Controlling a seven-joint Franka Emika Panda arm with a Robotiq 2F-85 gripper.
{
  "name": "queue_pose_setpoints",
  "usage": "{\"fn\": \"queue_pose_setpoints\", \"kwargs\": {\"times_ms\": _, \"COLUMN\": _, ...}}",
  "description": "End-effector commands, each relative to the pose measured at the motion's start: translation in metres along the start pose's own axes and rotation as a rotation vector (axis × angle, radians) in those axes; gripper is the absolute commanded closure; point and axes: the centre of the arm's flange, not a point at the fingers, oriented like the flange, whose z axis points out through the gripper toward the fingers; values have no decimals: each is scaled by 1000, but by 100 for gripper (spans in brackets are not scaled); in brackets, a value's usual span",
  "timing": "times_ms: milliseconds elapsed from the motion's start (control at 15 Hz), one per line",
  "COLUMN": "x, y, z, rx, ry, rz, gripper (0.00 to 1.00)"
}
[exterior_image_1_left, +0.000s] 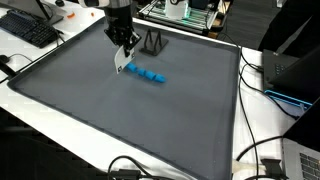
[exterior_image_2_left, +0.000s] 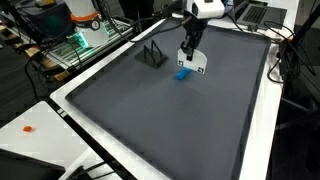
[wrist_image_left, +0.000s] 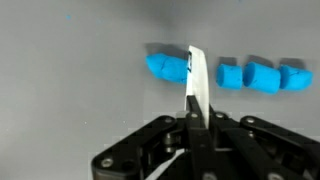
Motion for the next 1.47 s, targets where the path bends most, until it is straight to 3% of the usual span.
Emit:
{"fn": "queue_pose_setpoints", "kwargs": {"times_ms": 0, "x": -14, "y": 6, "z": 9, "rx": -13, "ry": -11, "rz": 22, "gripper": 99}}
{"fn": "queue_pose_setpoints", "kwargs": {"times_ms": 1400, "x": -37, "y": 4, "z": 58, "rx": 8, "ry": -61, "rz": 21, "gripper": 99}}
